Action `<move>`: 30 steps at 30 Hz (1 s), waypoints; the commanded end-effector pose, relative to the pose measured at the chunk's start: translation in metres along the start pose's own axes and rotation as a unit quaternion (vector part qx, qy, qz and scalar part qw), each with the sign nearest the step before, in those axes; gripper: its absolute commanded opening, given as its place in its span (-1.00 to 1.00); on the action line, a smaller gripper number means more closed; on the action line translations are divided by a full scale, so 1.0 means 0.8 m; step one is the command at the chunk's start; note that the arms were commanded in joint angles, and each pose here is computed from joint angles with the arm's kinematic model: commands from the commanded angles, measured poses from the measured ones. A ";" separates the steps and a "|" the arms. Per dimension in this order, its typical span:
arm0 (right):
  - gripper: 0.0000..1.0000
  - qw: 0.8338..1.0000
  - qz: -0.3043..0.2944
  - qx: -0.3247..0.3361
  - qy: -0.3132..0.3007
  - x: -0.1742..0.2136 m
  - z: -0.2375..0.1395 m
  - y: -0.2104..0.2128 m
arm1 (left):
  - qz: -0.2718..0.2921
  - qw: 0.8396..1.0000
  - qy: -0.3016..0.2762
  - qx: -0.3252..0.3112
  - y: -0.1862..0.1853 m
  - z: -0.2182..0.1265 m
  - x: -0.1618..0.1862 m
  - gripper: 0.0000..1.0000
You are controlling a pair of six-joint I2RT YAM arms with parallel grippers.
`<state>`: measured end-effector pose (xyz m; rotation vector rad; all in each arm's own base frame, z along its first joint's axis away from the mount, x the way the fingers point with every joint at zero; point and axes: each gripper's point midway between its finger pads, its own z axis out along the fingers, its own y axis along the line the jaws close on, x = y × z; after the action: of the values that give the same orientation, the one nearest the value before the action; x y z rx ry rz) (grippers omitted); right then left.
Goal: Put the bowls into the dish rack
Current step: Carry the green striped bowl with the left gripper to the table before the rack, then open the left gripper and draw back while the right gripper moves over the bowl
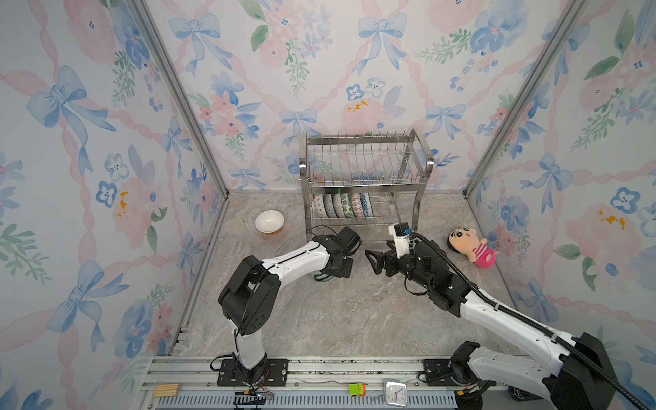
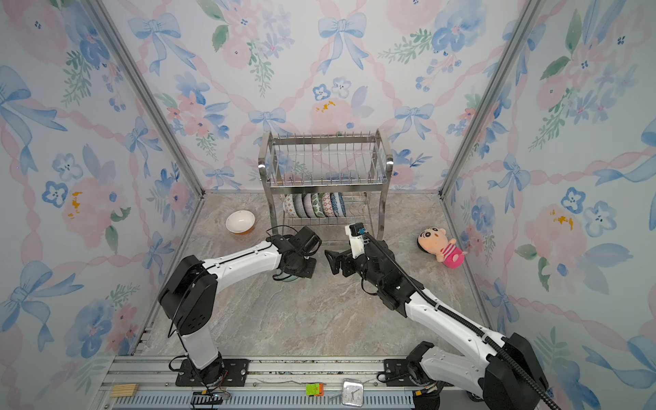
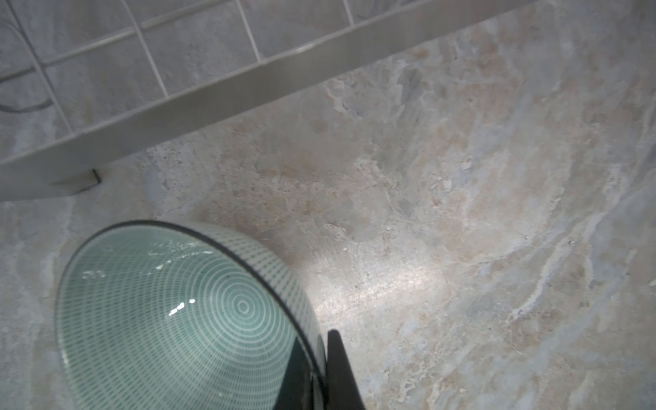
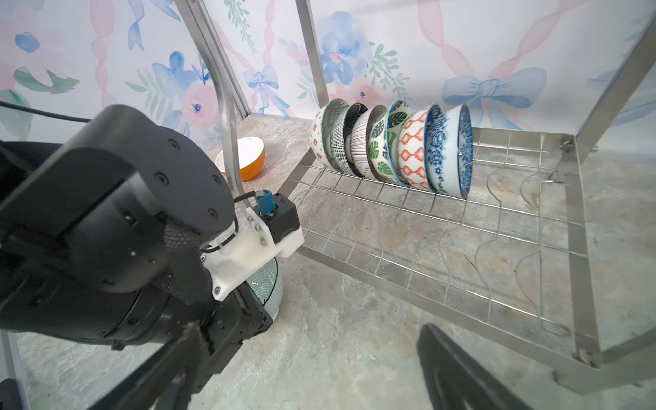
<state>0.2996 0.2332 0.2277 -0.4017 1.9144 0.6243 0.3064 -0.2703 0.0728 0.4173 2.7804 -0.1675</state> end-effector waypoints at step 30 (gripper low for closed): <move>0.93 1.000 0.025 0.006 0.014 0.013 -0.002 -0.013 | -0.024 0.997 -0.048 0.048 -0.018 -0.049 -0.040 0.34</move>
<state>0.2998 0.2252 0.2200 -0.3653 1.9460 0.6343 0.3133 -0.2833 0.0902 0.3837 2.7502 -0.2402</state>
